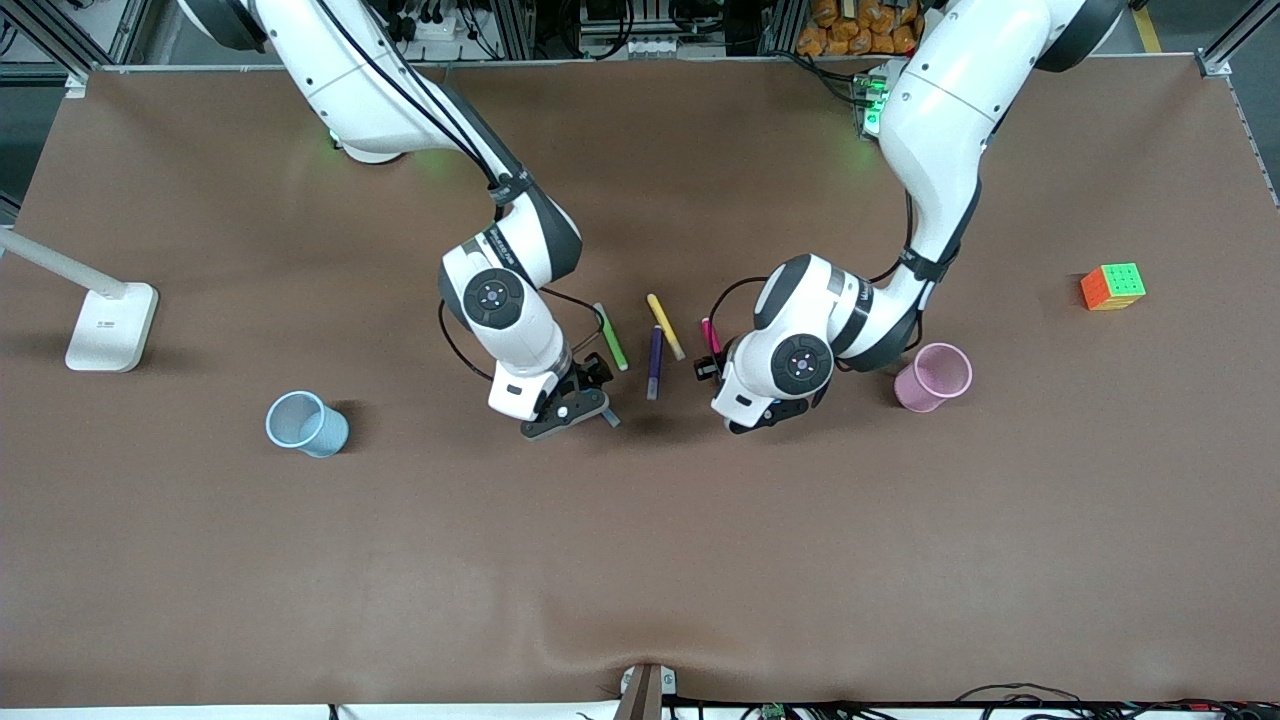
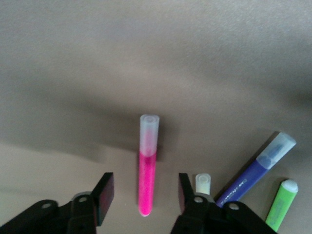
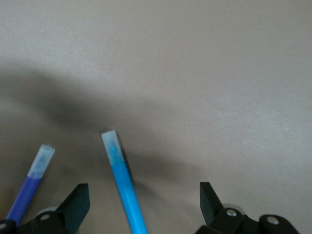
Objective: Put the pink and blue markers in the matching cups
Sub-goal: 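Close the left gripper on the pink marker while the right gripper grasps the blue marker, then carry the pink marker to the pink cup while the right gripper carries blue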
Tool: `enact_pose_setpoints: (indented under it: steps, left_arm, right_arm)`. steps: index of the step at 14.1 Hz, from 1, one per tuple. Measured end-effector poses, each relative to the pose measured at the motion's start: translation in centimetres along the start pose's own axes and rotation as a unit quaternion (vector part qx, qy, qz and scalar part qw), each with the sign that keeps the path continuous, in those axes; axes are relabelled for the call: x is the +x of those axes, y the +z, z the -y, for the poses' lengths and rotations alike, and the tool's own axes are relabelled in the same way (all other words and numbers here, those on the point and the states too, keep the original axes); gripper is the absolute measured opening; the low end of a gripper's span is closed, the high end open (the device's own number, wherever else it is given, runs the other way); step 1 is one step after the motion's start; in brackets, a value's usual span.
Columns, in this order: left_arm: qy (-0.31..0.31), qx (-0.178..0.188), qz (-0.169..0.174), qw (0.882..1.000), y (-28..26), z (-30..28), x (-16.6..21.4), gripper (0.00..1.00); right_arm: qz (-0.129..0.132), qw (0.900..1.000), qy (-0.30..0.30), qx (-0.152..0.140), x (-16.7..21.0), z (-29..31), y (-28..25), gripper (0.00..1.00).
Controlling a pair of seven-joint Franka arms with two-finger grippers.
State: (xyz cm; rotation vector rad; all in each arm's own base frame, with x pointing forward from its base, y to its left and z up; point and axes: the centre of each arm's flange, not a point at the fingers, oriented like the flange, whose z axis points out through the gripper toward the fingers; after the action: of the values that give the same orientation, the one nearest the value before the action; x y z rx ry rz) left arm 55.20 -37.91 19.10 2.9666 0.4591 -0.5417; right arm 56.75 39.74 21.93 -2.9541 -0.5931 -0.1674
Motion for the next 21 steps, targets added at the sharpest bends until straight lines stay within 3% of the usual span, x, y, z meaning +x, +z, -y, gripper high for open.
enact_pose_setpoints:
  steps: [5,7,8,9,13,15,17,19,20,21]
  left_arm:
    - [0.001,-0.007,-0.007,1.000,2.0,-0.5,0.3,0.52]
    - [0.001,-0.007,-0.007,1.000,2.0,-0.5,0.3,0.33]
    - [0.000,-0.006,-0.007,1.000,2.0,-0.4,0.3,0.20]
    - [0.000,-0.007,-0.006,1.000,1.9,-0.4,0.3,0.16]
    - [-0.004,-0.008,-0.004,1.000,2.0,-0.3,0.4,0.16]
    - [-0.006,-0.008,-0.003,1.000,1.9,-0.2,0.5,0.16]
    - [-0.010,-0.008,-0.002,1.000,1.8,0.3,0.8,0.16]
    - [-0.020,-0.007,-0.005,1.000,1.2,1.3,1.7,0.16]
    - [-0.027,-0.006,-0.007,1.000,0.2,2.1,2.4,0.16]
    - [-0.027,-0.002,-0.016,1.000,-1.5,2.8,2.8,0.16]
  right_arm:
    - [-0.007,1.000,0.000,0.003,0.2,1.2,1.7,0.96]
    - [-0.012,1.000,-0.003,0.004,0.0,1.8,2.5,0.83]
    - [-0.012,1.000,-0.003,0.004,-0.2,2.0,3.1,0.83]
    - [-0.011,1.000,0.001,0.004,-0.4,2.1,3.6,0.79]
    - [-0.017,1.000,0.012,0.004,-0.5,2.3,4.5,0.68]
    - [-0.020,1.000,0.014,0.004,-0.3,2.3,4.4,0.51]
    - [-0.021,1.000,0.015,0.004,-0.2,2.3,4.4,0.45]
    - [-0.023,1.000,0.016,0.003,0.0,2.1,4.2,0.26]
    - [-0.023,1.000,0.015,0.003,0.0,2.1,4.3,0.26]
    - [-0.023,1.000,0.015,0.003,0.0,2.1,4.2,0.18]
